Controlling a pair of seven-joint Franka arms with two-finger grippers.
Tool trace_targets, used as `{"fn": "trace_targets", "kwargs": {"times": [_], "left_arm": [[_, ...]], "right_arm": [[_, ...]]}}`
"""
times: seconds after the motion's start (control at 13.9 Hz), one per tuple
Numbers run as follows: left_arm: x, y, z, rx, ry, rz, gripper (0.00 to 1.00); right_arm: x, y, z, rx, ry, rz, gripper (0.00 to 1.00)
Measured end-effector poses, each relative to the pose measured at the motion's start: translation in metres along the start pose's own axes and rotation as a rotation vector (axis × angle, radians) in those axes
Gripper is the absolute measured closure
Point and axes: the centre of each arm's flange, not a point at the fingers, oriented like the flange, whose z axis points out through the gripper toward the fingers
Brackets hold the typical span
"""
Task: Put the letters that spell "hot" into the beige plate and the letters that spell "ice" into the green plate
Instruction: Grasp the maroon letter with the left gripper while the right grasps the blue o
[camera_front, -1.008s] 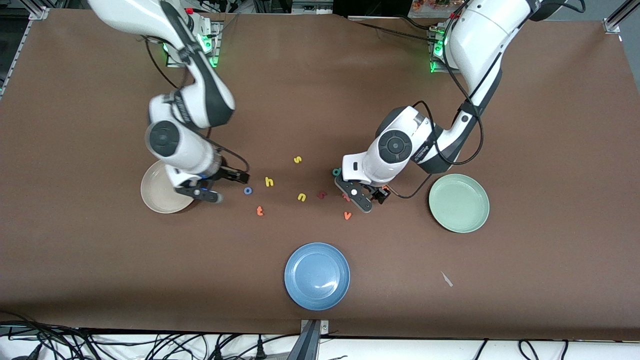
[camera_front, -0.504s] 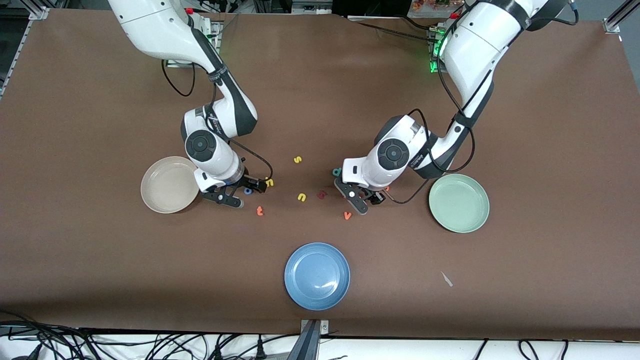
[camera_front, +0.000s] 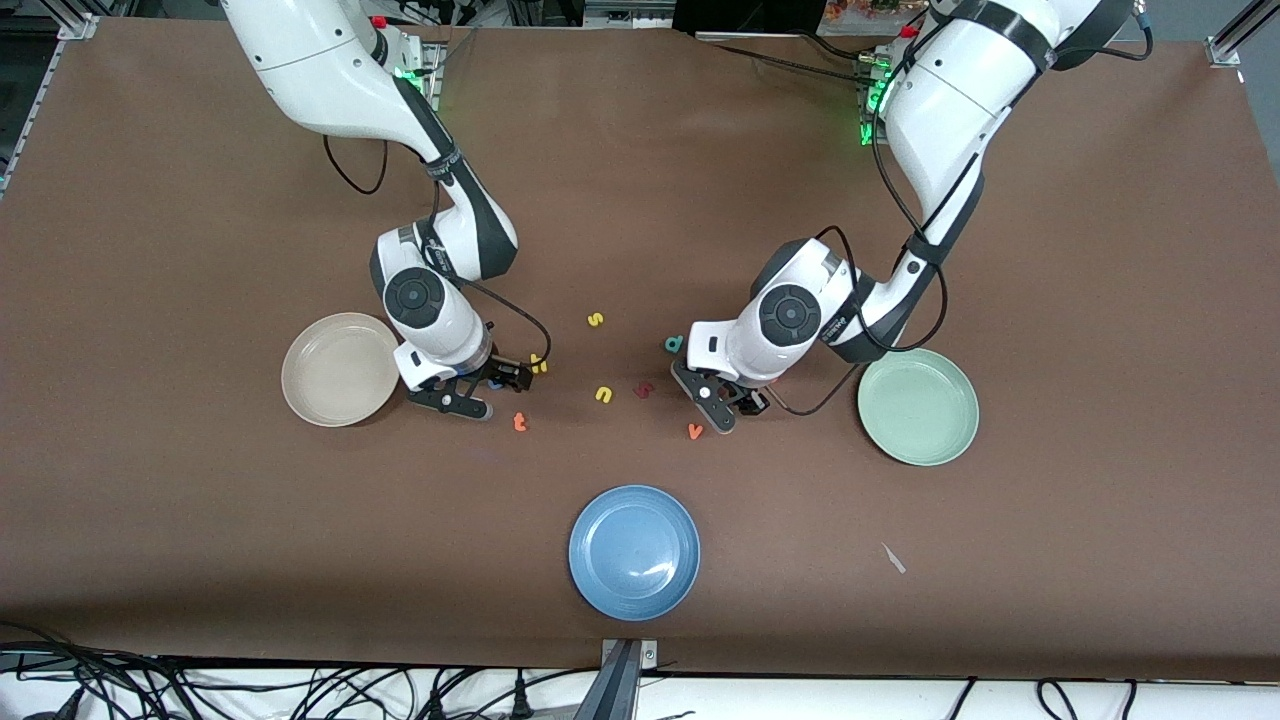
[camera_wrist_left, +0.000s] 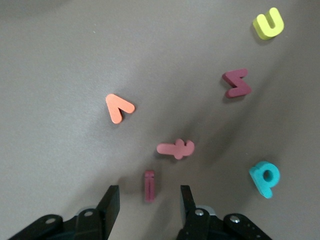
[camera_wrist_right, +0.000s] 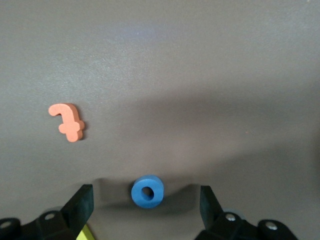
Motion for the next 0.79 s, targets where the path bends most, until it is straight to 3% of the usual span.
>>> {"fn": "trace_targets", "kwargs": {"times": [0.14,0.22,0.43,0.72,0.79], "left_arm": [[-0.001,0.000,0.007,0.003,-0.002,0.005,0.45],[-0.001,0.002,0.011,0.002,-0.007,0.009,0.46],[0.000,0.008,0.018,0.007,-0.013,0.019,0.51],[-0.001,0.002,0.017,0.016,-0.007,0.034,0.94],[-0.001,0.002,0.017,0.016,-0.007,0.034,0.93]], "right_arm": [[0.000,0.000,0.000,0.000,0.000,0.000,0.16],[0.000,0.000,0.000,0.000,0.000,0.000,0.16],[0.000,0.000,0.000,0.000,0.000,0.001,0.29],[0.002,0.002,0.000,-0.002,0.002,0.004,0.40],[0.003,0.003,-0.001,-0.001,0.004,0.005,0.47]]}}
